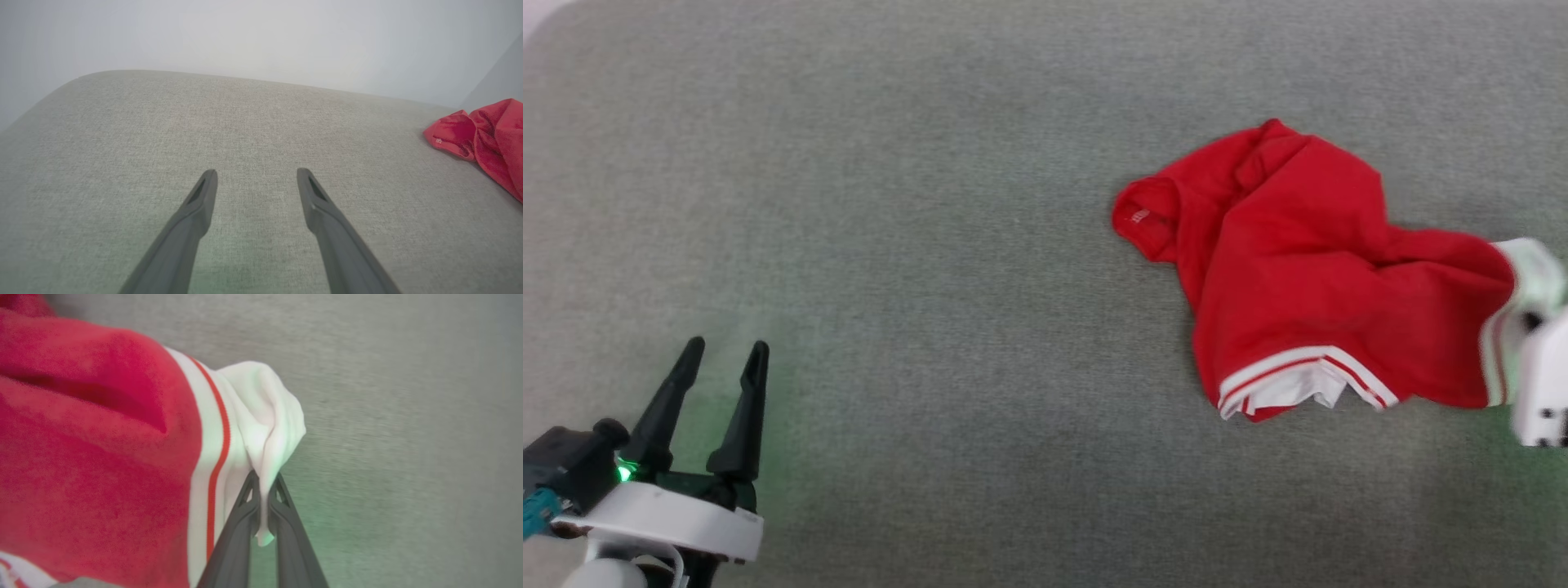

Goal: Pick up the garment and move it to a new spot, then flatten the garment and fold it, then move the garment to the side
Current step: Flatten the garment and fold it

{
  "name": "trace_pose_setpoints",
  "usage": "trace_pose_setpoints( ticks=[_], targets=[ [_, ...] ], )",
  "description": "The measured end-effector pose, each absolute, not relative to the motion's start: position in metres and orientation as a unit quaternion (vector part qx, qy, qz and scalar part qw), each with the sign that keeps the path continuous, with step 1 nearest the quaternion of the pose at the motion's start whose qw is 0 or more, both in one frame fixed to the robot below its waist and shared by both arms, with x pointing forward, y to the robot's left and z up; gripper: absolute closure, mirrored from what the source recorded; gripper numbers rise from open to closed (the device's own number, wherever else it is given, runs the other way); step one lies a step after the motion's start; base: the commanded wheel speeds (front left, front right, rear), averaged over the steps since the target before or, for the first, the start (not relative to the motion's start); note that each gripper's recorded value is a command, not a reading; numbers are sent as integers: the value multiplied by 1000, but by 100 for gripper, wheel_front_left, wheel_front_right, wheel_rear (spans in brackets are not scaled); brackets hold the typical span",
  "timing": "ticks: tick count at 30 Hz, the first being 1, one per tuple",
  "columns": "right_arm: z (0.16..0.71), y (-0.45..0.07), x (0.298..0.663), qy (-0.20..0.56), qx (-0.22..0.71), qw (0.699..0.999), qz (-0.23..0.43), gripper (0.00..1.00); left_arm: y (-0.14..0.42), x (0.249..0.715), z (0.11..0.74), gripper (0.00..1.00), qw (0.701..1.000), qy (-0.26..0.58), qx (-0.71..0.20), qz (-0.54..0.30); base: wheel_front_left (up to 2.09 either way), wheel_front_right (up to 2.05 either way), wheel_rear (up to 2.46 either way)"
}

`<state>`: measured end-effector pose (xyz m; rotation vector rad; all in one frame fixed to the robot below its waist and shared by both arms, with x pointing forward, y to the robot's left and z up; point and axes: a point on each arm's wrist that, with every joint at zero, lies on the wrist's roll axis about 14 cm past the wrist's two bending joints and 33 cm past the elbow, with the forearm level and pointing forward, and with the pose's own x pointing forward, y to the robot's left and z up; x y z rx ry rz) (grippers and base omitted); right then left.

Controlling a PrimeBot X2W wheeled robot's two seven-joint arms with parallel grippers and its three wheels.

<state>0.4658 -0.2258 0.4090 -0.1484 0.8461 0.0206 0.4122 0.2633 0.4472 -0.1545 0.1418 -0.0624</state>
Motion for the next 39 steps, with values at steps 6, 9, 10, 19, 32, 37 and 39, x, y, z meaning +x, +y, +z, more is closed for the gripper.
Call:
trace_pose_setpoints(
  ticks=[6,9,10,19,32,37,39],
  targets=[
    [438,-295,450,363,-66,925,-94,100,251,422,445,0,993,71,-78,-54,0,0,0],
    [448,-331,436,343,-61,924,-156,100,247,427,443,0,992,74,-78,-63,0,0,0],
    [451,-344,432,338,-67,922,-178,100,246,427,441,0,992,76,-77,-66,0,0,0],
    [464,-407,394,302,-103,893,-318,100,250,432,438,0,992,83,-71,-69,0,0,0],
    [463,-398,388,237,-100,917,-306,0,227,445,456,0,989,63,-53,-123,0,0,0],
    [478,-359,390,162,-120,952,-228,0,197,467,485,0,978,29,-7,-207,0,0,0],
    [485,-333,394,126,-115,968,-185,0,182,475,495,0,970,19,10,-244,0,0,0]
  ],
)
